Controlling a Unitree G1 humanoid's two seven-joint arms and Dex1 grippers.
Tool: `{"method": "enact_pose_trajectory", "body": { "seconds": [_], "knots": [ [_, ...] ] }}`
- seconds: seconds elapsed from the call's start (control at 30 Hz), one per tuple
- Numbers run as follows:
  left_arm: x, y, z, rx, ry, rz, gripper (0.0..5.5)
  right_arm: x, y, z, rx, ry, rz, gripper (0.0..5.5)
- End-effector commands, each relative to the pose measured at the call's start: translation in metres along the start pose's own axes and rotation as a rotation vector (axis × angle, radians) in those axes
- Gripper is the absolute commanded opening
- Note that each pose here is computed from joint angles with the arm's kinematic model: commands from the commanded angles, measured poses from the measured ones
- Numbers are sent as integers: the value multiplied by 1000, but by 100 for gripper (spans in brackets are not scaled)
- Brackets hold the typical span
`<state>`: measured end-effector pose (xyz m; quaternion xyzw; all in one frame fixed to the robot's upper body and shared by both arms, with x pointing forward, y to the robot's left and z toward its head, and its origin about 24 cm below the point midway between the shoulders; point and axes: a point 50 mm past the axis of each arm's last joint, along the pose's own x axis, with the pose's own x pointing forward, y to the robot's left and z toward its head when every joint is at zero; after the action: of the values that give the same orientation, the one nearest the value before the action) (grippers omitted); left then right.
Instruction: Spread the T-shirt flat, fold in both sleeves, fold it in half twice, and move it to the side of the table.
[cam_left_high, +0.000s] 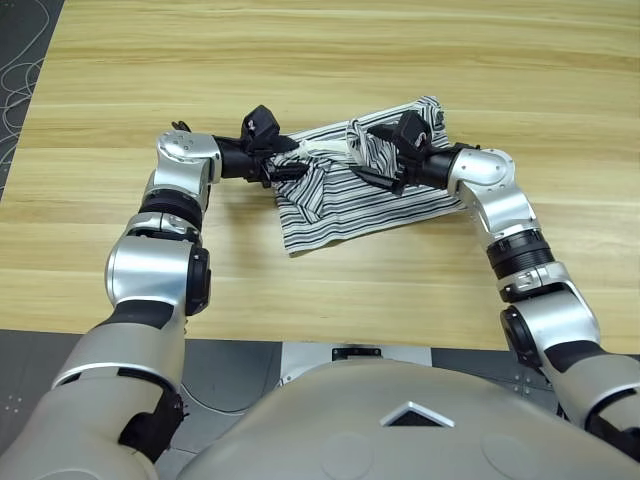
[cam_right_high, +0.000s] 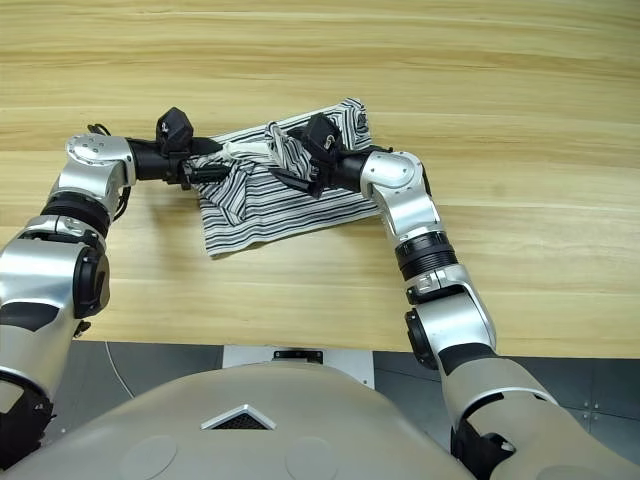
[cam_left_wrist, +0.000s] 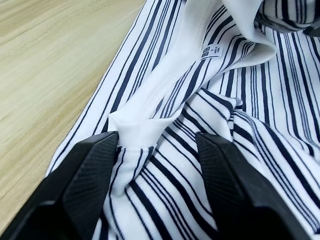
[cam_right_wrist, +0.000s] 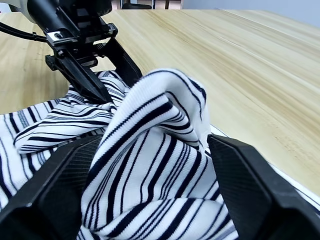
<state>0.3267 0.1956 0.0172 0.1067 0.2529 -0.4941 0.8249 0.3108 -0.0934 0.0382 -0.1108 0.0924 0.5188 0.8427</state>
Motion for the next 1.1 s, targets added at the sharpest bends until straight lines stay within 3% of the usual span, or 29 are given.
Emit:
{"method": "enact_pose_trajectory", "body": {
  "seconds": [0.03, 0.1, 0.27, 0.57, 0.8, 1.1],
  "knots": [
    [4, -3, -1, -7, -10, -17, 292, 2, -5, 6, -26, -7, -13, 357],
    [6, -2, 1, -9, -17, 0, 292, 2, -5, 5, -25, -5, -11, 319],
    [5, 5, 10, -15, -30, 74, 292, 2, -7, 6, -29, -7, -17, 319],
    [11, 3, -1, -32, 37, 131, 292, 2, -6, 10, -35, -21, -15, 319],
    [23, -12, -12, -26, 62, 43, 292, 3, -6, 12, -28, -28, -19, 319],
    [24, -13, -10, -47, 35, 15, 148, 4, -3, 8, -10, -21, -23, 153]
  ]
}}
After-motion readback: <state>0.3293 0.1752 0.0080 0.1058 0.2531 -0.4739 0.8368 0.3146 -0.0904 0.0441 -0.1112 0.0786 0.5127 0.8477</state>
